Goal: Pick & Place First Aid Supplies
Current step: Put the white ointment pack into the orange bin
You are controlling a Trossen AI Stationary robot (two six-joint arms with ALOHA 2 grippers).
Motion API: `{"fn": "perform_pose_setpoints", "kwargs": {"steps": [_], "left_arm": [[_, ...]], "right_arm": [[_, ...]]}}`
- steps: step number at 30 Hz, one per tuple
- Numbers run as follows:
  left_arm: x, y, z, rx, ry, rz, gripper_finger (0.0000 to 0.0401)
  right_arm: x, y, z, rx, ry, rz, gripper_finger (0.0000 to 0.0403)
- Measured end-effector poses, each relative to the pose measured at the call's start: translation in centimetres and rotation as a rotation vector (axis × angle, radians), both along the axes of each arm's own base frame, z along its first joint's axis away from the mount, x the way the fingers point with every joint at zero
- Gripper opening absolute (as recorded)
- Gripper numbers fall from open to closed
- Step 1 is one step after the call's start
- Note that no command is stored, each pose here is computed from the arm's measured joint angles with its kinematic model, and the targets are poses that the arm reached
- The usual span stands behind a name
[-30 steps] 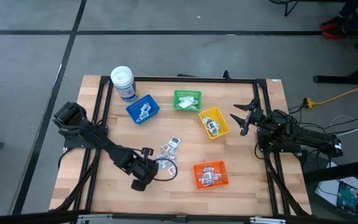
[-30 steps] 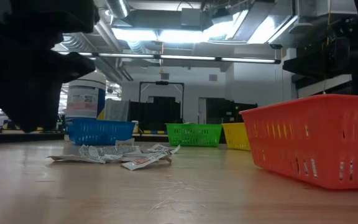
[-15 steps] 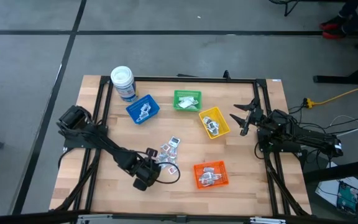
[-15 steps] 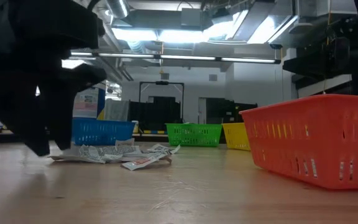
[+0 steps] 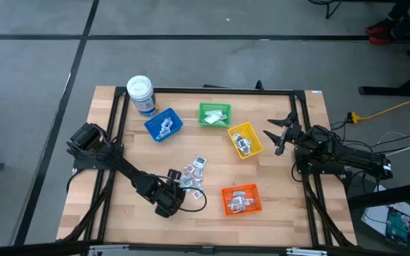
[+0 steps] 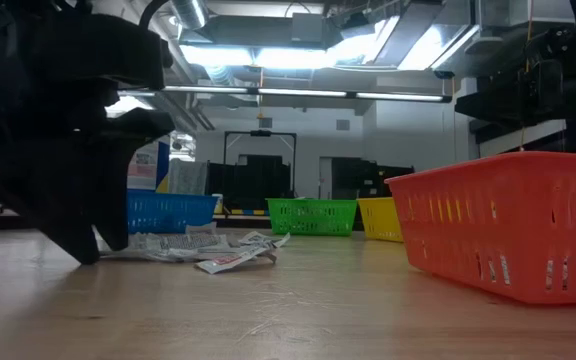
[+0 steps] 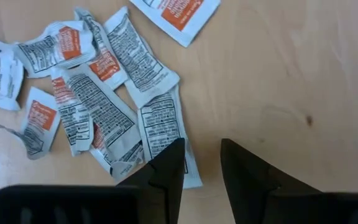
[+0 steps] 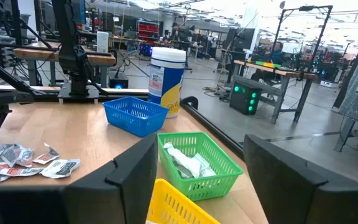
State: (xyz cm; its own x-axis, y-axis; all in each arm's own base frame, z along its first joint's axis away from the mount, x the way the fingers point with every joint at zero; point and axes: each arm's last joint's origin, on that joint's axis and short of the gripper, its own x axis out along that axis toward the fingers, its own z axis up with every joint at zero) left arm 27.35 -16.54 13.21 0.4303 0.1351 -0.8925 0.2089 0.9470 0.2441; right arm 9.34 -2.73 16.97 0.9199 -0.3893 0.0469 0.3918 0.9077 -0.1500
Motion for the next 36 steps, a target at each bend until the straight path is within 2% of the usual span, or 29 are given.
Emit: {"fn": "perform_pose_setpoints", "kwargs": {"steps": [8, 19, 26, 32, 36], "left_arm": [[0.1, 0.8, -0.1, 0.078, -0.025, 0.045, 0.0098], [0.7, 1.5, -1.3, 0.051, 0.022, 0.121, 0.0088], [0.7, 1.3, -1.2, -0.006, 0.039, 0.150, 0.0009], [1.1, 0.7, 0.0, -0.056, 0.034, 0.169, 0.0002], [1.1, 0.0, 1.5, -0.209, 0.062, 0.148, 0.0002]], "right_arm": [[0.0, 0.0, 0.0, 0.000, 0.000, 0.000, 0.0236], [0.0, 0.0, 0.0, 0.000, 0.000, 0.000, 0.0236], [0.0, 0.0, 0.0, 0.000, 0.000, 0.000, 0.0236], [0.0, 0.0, 0.0, 0.000, 0.000, 0.000, 0.0236], [0.0, 0.0, 0.0, 0.000, 0.000, 0.000, 0.0236]]}}
